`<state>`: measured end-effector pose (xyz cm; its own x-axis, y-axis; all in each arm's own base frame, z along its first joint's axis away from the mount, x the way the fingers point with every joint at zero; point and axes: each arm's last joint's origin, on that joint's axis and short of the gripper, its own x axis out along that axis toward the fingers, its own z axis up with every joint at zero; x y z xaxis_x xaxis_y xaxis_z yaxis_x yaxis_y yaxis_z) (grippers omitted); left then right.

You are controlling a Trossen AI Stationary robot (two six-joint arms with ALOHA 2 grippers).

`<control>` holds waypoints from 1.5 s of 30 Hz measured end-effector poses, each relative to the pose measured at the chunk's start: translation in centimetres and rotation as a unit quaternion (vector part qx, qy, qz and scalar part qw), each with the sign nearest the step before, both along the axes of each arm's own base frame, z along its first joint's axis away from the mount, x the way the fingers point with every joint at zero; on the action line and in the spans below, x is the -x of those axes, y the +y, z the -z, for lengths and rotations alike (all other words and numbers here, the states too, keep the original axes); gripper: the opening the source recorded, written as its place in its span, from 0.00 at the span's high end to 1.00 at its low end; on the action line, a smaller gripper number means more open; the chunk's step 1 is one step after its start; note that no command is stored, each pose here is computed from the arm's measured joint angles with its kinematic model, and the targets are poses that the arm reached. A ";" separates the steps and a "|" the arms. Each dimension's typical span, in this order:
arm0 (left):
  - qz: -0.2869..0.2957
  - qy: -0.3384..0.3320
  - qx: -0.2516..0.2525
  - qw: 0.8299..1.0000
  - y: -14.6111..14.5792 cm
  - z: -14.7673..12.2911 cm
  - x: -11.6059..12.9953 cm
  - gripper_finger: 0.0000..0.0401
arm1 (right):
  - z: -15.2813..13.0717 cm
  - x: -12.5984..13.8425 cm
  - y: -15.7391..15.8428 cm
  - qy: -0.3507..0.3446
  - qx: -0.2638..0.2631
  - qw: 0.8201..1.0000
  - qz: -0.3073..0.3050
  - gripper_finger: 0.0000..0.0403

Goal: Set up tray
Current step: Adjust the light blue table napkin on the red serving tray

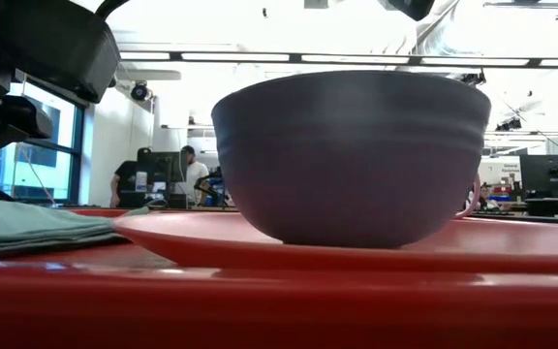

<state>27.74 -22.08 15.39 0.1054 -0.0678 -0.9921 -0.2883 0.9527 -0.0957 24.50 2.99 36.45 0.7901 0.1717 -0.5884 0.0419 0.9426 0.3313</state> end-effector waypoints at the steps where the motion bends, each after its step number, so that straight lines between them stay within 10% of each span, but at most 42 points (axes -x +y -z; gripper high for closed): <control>1: 0.000 -0.001 0.000 1.000 0.0 0.0 0.0 0.59 | 0.0 0.0 0.0 0.000 0.000 1.000 0.000 0.48; 11: 0.014 -0.007 0.006 1.000 -0.1 0.0 -0.1 0.94 | 0.0 0.0 0.0 -0.001 0.002 1.000 -0.001 0.48; 45: -0.029 -0.095 0.103 0.990 2.7 -1.6 -4.6 0.93 | 0.0 0.0 0.0 -0.002 0.006 1.000 -0.005 0.48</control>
<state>32.35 -19.36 16.95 0.2984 -0.2546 -0.9198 -0.3008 0.8896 -0.3438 24.51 3.00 36.46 0.7906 0.1719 -0.5878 0.0319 0.9469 0.3199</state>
